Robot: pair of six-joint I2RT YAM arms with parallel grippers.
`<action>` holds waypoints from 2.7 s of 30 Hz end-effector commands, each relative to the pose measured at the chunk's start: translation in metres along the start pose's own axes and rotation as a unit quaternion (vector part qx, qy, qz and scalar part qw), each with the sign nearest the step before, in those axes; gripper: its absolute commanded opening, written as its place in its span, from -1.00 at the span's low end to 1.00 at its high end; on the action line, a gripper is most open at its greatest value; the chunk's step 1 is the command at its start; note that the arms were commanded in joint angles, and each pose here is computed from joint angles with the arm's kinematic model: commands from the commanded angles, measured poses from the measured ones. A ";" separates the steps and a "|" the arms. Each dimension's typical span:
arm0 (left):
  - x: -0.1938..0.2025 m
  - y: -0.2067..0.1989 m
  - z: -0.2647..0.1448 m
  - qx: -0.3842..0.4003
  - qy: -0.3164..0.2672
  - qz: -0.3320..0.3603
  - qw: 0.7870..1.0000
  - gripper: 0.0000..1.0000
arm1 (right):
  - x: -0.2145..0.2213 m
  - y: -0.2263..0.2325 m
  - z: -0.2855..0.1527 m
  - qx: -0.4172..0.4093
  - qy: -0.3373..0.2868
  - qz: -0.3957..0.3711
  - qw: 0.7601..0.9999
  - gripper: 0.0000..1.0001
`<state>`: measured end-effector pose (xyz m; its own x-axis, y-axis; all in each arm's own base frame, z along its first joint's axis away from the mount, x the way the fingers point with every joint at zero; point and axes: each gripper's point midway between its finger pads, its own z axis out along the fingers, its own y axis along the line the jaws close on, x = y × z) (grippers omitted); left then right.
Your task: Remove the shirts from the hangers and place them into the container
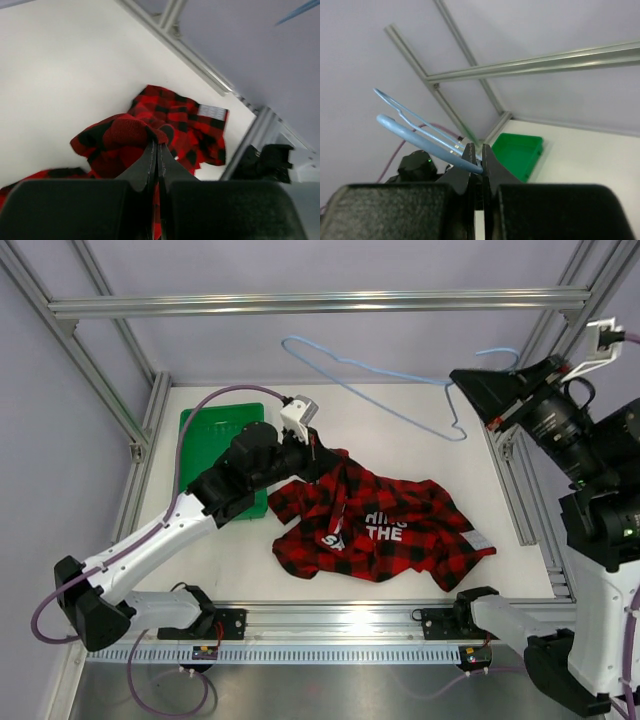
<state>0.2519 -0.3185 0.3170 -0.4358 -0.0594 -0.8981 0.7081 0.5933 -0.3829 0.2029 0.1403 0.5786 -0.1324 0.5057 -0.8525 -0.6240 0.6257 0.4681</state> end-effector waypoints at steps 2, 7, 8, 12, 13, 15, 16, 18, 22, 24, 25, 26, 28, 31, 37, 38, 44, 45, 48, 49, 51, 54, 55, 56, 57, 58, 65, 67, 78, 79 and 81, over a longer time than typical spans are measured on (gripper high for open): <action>-0.008 0.058 -0.024 -0.172 -0.037 -0.007 0.984 -1.00 | -0.059 -0.013 -0.006 0.095 -0.068 -0.083 0.990 -1.00; -0.003 0.088 -0.054 -0.262 -0.047 -0.002 0.964 -1.00 | -0.053 -0.076 -0.024 0.249 -0.068 -0.103 0.961 -1.00; -0.002 0.090 -0.054 -0.263 -0.047 -0.002 0.964 -1.00 | -0.051 -0.081 -0.032 0.266 -0.074 -0.104 0.955 -1.00; 0.009 0.090 -0.045 -0.255 -0.032 -0.006 0.966 -1.00 | -0.005 -0.141 -0.038 0.356 -0.030 -0.100 0.929 -1.00; 0.014 0.088 -0.037 -0.246 -0.018 -0.006 0.969 -1.00 | 0.001 -0.151 -0.040 0.371 -0.029 -0.102 0.923 -1.00; 0.021 0.086 -0.027 -0.235 0.002 -0.006 0.972 -1.00 | 0.021 -0.168 -0.044 0.392 -0.011 -0.097 0.915 -1.00; 0.024 0.085 -0.022 -0.230 0.010 -0.009 0.973 -1.00 | 0.030 -0.176 -0.044 0.401 0.002 -0.093 0.911 -1.00; 0.035 0.085 -0.010 -0.222 0.033 -0.013 0.974 -1.00 | 0.054 -0.190 -0.042 0.407 0.028 -0.081 0.909 -1.00; 0.053 0.094 0.004 -0.236 0.064 -0.015 0.970 -1.00 | 0.070 -0.188 -0.036 0.381 0.039 -0.067 0.921 -1.00; 0.060 0.099 0.007 -0.243 0.072 -0.015 0.967 -1.00 | 0.061 -0.179 -0.039 0.373 0.027 -0.070 0.925 -1.00; 0.060 0.099 0.007 -0.243 0.069 -0.018 0.967 -0.96 | 0.058 -0.176 -0.039 0.369 0.028 -0.075 0.926 -1.00; 0.060 0.099 0.007 -0.244 0.067 -0.019 0.967 -0.76 | 0.056 -0.175 -0.038 0.370 0.030 -0.077 0.926 -1.00; 0.054 0.096 0.001 -0.240 0.056 -0.021 0.969 -0.64 | 0.047 -0.165 -0.039 0.358 0.029 -0.081 0.930 -1.00; 0.043 0.089 -0.010 -0.231 0.035 -0.024 0.972 -0.19 | 0.043 -0.156 -0.039 0.346 0.028 -0.082 0.934 -1.00; 0.009 0.057 -0.048 -0.204 -0.042 -0.015 0.978 0.25 | 0.049 -0.150 -0.039 0.328 0.042 -0.077 0.941 -1.00; 0.004 0.050 -0.055 -0.196 -0.058 -0.011 0.979 0.25 | 0.048 -0.148 -0.040 0.326 0.039 -0.079 0.941 -1.00; -0.054 -0.039 -0.084 -0.004 -0.161 -0.021 0.987 0.26 | 0.049 -0.144 -0.041 0.317 0.040 -0.081 0.944 -1.00; -0.056 -0.046 -0.082 0.015 -0.166 -0.035 0.985 0.22 | 0.049 -0.143 -0.040 0.314 0.038 -0.078 0.946 -1.00; -0.089 -0.092 -0.088 0.152 -0.244 -0.119 0.951 0.18 | 0.047 -0.137 -0.038 0.302 0.033 -0.072 0.950 -1.00; -0.094 -0.100 -0.087 0.177 -0.253 -0.138 0.941 0.19 | 0.047 -0.135 -0.037 0.295 0.033 -0.070 0.952 -1.00; -0.103 -0.119 -0.074 0.240 -0.256 -0.184 0.918 0.19 | 0.046 -0.130 -0.034 0.286 0.032 -0.063 0.956 -1.00; -0.115 -0.136 -0.062 0.297 -0.255 -0.231 0.891 0.09 | 0.043 -0.123 -0.031 0.273 0.030 -0.057 0.960 -1.00; -0.121 -0.140 -0.056 0.318 -0.263 -0.253 0.875 0.08 | 0.044 -0.119 -0.029 0.260 0.035 -0.054 0.964 -1.00; -0.122 -0.140 -0.051 0.323 -0.265 -0.267 0.868 0.08 | 0.043 -0.118 -0.029 0.259 0.034 -0.053 0.964 -1.00; -0.123 -0.137 -0.048 0.324 -0.269 -0.280 0.863 0.08 | 0.040 -0.115 -0.029 0.255 0.030 -0.053 0.965 -1.00; -0.129 -0.135 -0.046 0.330 -0.284 -0.297 0.849 0.08 | 0.040 -0.114 -0.028 0.253 0.031 -0.054 0.965 -1.00; -0.136 -0.130 -0.028 0.342 -0.309 -0.320 0.827 0.08 | 0.037 -0.110 -0.025 0.245 0.032 -0.052 0.968 -1.00; -0.145 -0.133 -0.027 0.347 -0.319 -0.320 0.822 0.08 | 0.041 -0.110 -0.023 0.240 0.037 -0.048 0.969 -1.00; -0.144 -0.133 0.021 0.341 -0.295 -0.340 0.825 0.06 | 0.053 -0.109 -0.016 0.220 0.050 -0.035 0.974 -1.00; -0.141 -0.131 0.026 0.337 -0.292 -0.341 0.827 0.06 | 0.052 -0.110 -0.016 0.221 0.049 -0.036 0.973 -1.00; -0.136 -0.129 0.031 0.333 -0.286 -0.344 0.830 0.06 | 0.048 -0.109 -0.016 0.221 0.046 -0.040 0.973 -1.00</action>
<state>0.2379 -0.4194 0.4587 -0.6799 -0.6536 -0.3324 0.6118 -0.2559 -0.7484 0.2553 0.0841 0.4622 -0.2272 0.3961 -0.8896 -0.1941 0.8768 0.4400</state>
